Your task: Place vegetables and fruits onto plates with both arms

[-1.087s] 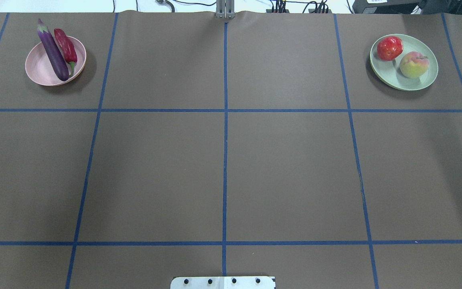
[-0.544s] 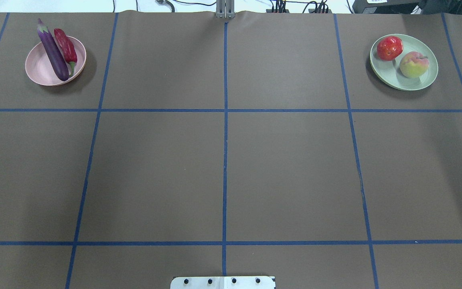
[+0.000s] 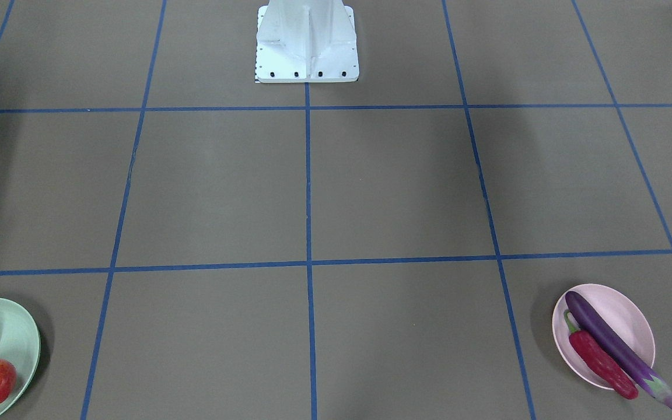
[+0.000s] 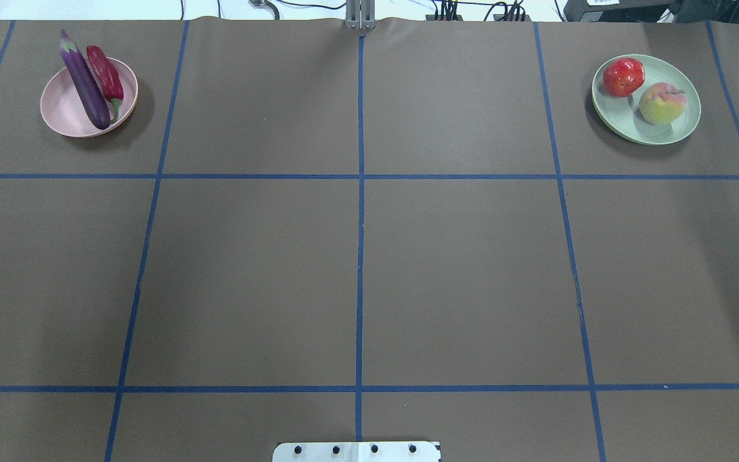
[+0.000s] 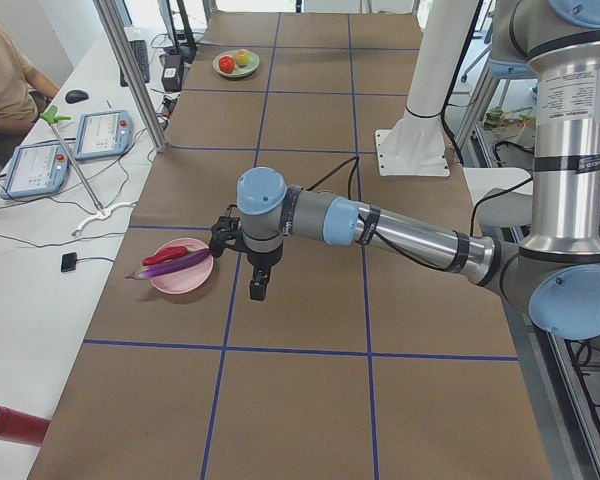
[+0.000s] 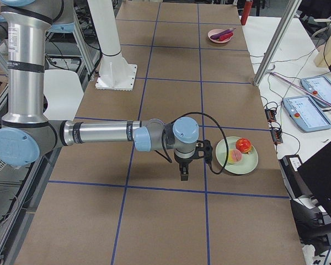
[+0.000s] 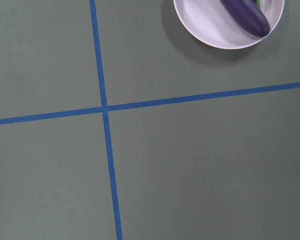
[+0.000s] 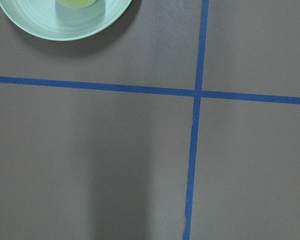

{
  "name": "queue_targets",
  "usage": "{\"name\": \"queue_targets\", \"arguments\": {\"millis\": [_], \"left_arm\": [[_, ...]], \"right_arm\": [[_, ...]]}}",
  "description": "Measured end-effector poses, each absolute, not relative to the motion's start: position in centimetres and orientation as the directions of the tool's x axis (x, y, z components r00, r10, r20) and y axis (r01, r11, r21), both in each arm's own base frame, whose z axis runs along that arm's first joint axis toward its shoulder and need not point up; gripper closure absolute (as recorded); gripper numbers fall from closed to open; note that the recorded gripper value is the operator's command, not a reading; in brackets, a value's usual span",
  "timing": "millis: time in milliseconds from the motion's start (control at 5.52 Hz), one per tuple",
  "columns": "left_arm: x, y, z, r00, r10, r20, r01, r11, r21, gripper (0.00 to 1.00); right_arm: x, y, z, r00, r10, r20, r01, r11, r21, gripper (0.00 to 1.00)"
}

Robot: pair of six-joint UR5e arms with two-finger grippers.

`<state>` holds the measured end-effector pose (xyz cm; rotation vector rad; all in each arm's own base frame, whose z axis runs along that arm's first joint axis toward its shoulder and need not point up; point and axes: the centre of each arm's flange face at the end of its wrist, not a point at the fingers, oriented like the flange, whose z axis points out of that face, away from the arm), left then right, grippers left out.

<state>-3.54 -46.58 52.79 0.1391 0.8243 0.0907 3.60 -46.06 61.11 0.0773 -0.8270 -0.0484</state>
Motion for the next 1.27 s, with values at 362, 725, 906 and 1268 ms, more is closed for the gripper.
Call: {"name": "queue_targets", "arguments": {"millis": [362, 725, 906, 1268], "left_arm": [[-3.5, -46.8, 52.5, 0.675, 0.143, -0.724, -0.028, 0.985, 0.169, 0.0], [-3.5, -46.9, 52.7, 0.672, 0.144, -0.726, -0.029, 0.985, 0.169, 0.0], [-3.4, -46.9, 52.8, 0.671, 0.143, -0.728, -0.029, 0.986, 0.166, 0.0], [-3.4, -47.0, 52.8, 0.67, 0.143, -0.728, -0.03, 0.986, 0.167, 0.0]], "right_arm": [[3.5, -46.3, 61.0, 0.675, -0.094, 0.732, 0.014, 0.993, 0.115, 0.0], [3.3, -46.3, 61.1, 0.674, -0.1, 0.732, 0.019, 0.993, 0.118, 0.0], [2.9, -46.3, 61.3, 0.673, -0.103, 0.732, 0.027, 0.993, 0.115, 0.0], [2.2, -46.5, 61.7, 0.674, -0.109, 0.731, 0.043, 0.993, 0.109, 0.0]]}}
